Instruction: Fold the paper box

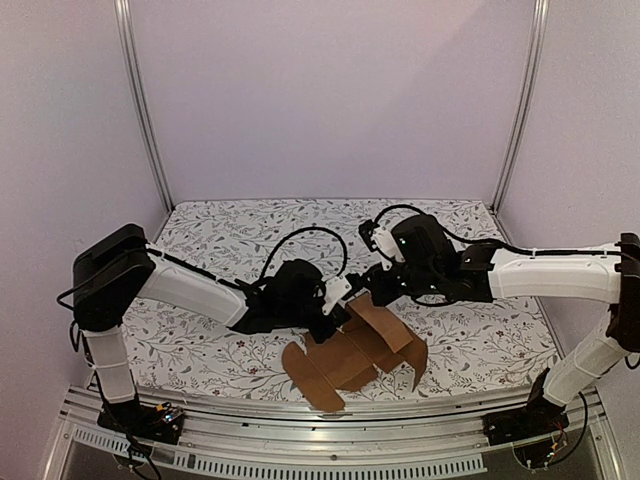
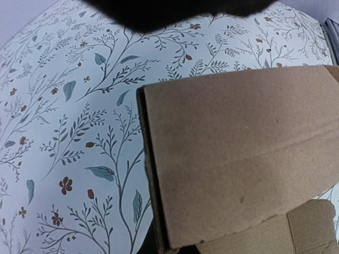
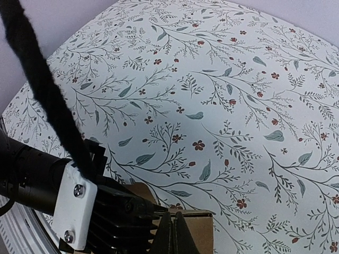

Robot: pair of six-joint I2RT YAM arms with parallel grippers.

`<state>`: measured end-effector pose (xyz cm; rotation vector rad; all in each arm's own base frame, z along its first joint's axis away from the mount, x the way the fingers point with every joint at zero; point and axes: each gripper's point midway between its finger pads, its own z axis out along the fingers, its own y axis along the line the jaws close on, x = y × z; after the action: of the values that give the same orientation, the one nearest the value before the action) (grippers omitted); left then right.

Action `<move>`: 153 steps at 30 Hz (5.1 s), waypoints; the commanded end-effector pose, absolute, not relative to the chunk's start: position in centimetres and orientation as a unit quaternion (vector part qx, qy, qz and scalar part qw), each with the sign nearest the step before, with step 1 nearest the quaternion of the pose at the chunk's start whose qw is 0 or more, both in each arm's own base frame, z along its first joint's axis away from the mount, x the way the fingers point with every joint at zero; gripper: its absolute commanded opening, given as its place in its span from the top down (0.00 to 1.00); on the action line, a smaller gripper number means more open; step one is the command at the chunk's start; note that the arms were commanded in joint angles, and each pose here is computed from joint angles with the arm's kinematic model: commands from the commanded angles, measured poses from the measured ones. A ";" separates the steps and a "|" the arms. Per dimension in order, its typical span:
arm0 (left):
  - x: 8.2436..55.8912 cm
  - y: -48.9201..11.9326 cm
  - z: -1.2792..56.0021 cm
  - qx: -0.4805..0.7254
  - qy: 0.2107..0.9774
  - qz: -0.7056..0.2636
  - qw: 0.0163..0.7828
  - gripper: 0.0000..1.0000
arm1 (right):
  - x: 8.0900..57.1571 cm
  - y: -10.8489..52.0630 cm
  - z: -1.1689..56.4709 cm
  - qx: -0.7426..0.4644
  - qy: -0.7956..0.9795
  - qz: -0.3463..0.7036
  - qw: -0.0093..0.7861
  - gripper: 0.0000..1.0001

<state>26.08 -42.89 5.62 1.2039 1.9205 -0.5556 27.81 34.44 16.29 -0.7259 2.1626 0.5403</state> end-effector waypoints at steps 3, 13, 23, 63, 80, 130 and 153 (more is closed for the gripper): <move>25.8 -43.0 4.6 0.467 0.762 -0.228 0.385 1.00 | 28.1 35.2 14.3 -0.254 0.856 0.241 0.380 1.00; 25.5 -42.8 4.4 0.448 0.765 -0.246 0.391 0.93 | 28.2 35.7 11.7 -0.239 0.865 0.249 0.364 1.00; 25.6 -42.8 5.0 0.421 0.761 -0.269 0.413 0.81 | 27.7 35.1 9.8 -0.233 0.876 0.242 0.347 1.00; 25.4 -45.1 6.8 0.339 0.619 -0.432 0.562 0.76 | 26.5 34.3 10.6 -0.224 0.871 0.265 0.349 1.00; 26.2 -46.6 8.9 0.331 0.598 -0.449 0.576 0.74 | 26.5 34.3 10.4 -0.224 0.871 0.265 0.348 1.00; 25.6 -48.1 7.7 0.390 0.595 -0.396 0.581 1.00 | 26.3 33.8 10.6 -0.215 0.871 0.269 0.350 1.00; 28.6 -44.3 9.2 0.337 0.647 -0.264 0.631 1.00 | 25.1 31.5 15.7 -0.200 0.865 0.275 0.368 0.91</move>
<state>27.65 -45.64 8.43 0.8414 1.4443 -0.7080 25.95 33.28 15.27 -0.5240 2.1786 0.7446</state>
